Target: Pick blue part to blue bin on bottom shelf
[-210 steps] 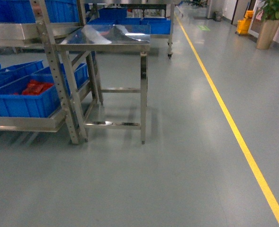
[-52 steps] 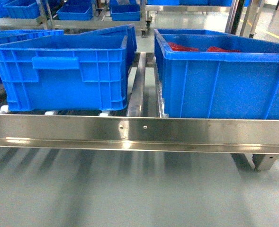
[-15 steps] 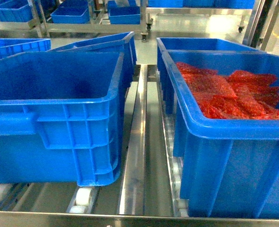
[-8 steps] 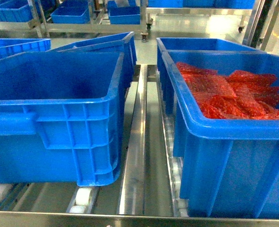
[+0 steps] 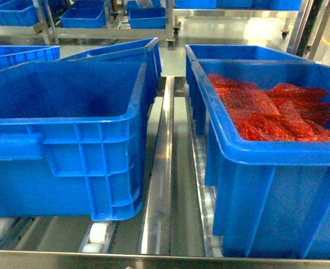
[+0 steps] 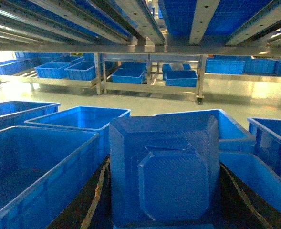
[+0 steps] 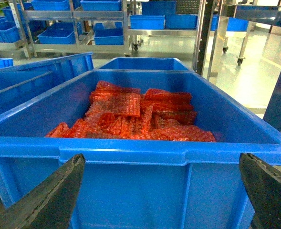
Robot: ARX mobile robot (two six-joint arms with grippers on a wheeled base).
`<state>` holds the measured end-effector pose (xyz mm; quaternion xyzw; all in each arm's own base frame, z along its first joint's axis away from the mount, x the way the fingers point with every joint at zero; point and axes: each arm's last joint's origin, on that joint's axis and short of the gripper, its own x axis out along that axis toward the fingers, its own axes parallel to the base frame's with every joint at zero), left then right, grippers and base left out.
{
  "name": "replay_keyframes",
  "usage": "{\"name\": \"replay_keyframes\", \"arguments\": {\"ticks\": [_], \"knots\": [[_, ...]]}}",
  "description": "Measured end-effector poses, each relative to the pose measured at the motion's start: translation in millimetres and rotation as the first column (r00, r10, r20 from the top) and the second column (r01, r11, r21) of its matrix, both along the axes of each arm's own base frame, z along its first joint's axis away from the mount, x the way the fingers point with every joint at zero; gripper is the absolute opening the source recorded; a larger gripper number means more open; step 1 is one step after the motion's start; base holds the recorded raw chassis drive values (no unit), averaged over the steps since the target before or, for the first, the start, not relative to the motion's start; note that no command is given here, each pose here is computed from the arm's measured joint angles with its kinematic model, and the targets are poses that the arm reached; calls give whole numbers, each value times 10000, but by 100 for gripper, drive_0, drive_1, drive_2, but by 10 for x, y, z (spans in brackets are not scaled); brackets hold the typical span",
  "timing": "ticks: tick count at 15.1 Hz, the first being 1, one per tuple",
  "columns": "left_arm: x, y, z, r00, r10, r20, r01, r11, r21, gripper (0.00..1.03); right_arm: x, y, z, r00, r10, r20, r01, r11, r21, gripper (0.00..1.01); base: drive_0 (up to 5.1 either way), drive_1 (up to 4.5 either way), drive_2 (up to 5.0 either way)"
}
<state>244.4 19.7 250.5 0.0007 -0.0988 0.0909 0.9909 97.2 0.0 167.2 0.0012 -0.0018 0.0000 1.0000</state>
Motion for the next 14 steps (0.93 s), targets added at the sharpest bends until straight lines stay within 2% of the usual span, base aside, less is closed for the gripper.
{"name": "replay_keyframes", "arguments": {"ticks": [14], "knots": [[1,0,-1,10000,0,-8,0,10000,-1,45,0,0,0,10000,0,4,0,10000,0,98,0,0,0]]}}
